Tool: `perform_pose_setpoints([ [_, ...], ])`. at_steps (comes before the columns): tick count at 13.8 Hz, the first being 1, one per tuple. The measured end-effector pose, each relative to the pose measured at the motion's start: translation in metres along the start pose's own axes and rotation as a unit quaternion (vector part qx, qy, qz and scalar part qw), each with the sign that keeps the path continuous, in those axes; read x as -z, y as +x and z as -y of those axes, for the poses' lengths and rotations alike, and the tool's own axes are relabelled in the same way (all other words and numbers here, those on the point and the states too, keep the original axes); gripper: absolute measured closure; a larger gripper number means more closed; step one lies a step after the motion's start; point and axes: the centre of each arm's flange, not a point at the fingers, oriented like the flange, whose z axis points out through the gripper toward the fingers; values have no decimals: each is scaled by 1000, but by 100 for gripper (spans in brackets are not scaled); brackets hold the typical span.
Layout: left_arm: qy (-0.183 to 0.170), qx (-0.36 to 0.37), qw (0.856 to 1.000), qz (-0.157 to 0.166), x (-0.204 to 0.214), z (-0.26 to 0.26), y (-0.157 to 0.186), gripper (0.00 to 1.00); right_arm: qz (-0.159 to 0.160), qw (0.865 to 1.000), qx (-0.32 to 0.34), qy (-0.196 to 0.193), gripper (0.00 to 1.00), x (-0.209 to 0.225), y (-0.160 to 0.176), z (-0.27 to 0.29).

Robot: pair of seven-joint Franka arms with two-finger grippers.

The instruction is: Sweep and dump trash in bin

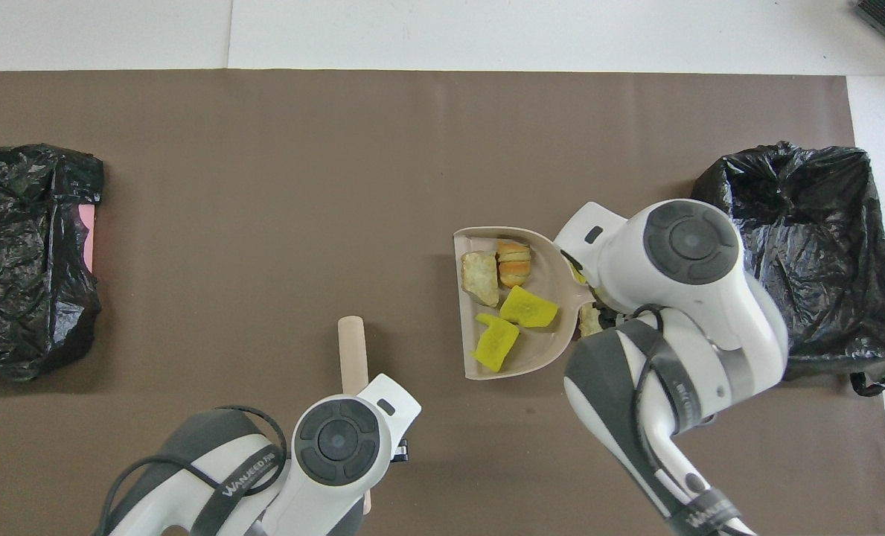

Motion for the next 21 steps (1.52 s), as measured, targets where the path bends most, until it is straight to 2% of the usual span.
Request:
perform_pose_setpoints([
  [2,-1,4,1000,-5,-11,-8,-26,74,-2,1000,-6,-2,67,3,-55,-5],
  [5,-11,6,1000,5,-19,-14,-55,74,-2,1000,-23,-1,67,-5,-142,-2],
  [9,-28,10,999,17,-26,-16,-69,74,10,998,-25,-49,67,-7,-247,7],
  [11,-30,12,999,20,-26,-16,-70,74,19,998,-16,-66,67,-7,-274,11],
  [14,-30,8,999,21,-26,-16,-69,74,59,995,11,-81,67,-4,-286,9],
  [16,-31,4,999,22,-26,-14,-65,56,74,993,30,-88,67,-3,-301,12],
  [19,-34,-24,999,23,-26,-8,-54,20,95,986,60,-119,67,-2,-320,13],
  [21,-44,-38,998,21,-20,-3,-33,1,117,981,75,-137,67,-2,-319,10],
])
